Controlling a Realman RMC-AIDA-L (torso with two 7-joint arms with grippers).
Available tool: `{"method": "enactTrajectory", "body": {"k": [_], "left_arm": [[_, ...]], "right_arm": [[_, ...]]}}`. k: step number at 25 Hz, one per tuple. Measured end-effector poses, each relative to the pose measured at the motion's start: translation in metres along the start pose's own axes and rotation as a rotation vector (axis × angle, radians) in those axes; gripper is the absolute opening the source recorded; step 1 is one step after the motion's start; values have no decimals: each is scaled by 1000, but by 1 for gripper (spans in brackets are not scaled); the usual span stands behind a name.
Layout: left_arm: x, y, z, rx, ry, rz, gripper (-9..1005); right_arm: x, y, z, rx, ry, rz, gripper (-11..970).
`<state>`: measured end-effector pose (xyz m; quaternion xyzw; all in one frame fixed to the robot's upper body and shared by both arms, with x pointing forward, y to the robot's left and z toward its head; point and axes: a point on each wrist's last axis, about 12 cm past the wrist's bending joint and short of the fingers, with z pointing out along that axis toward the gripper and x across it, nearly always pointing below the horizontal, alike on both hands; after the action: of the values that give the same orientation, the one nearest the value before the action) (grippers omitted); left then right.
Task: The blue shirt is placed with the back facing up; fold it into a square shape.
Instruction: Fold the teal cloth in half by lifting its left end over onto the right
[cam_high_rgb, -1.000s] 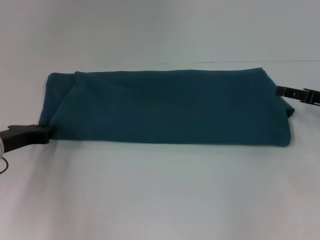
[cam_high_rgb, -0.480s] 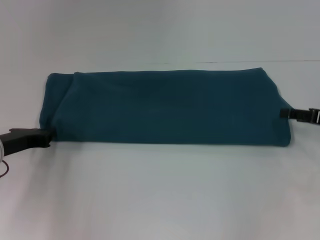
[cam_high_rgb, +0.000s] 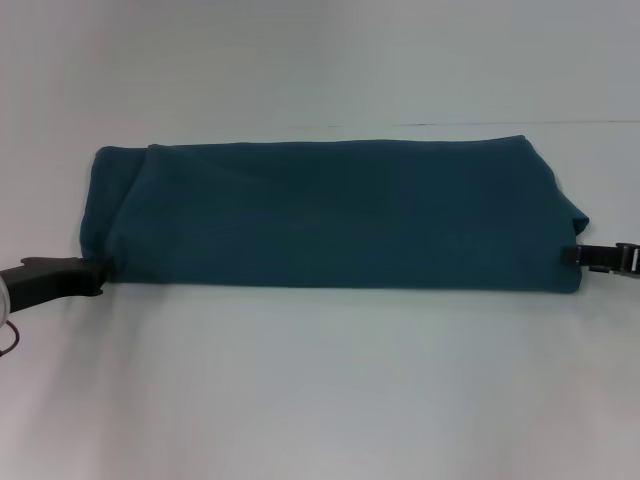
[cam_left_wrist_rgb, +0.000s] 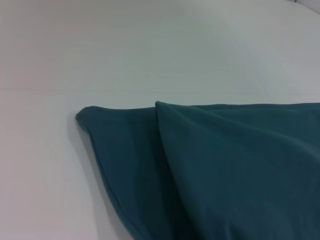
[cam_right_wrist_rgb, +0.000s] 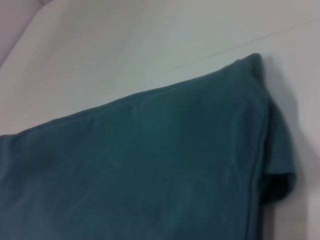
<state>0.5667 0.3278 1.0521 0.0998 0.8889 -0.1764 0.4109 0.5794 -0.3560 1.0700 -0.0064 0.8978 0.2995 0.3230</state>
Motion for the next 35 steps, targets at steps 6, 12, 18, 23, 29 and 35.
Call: {"method": "enactTrajectory", "body": {"k": [6,12,18,23,29,35], "left_arm": [[-1,0,0,1,1,8,9],[-2,-1,1,3,2,13,12],[-2,-1,1,3,3,14,14],[-1,-1,1,4,4,9,16],[-1,-1,0,4,5,6,18],[0,0,-3,11,2,2,21]], "right_arm": [[4,9,11,-17,6,-1,625],[7,11,17,-9,2,1,566],[8,7,18,28,-36,-13,508],[8,9,19,12,-38,-35,340],[7,11,19,1,-35,-49,79],[7,9,13,-13,-47,-46,18]]}}
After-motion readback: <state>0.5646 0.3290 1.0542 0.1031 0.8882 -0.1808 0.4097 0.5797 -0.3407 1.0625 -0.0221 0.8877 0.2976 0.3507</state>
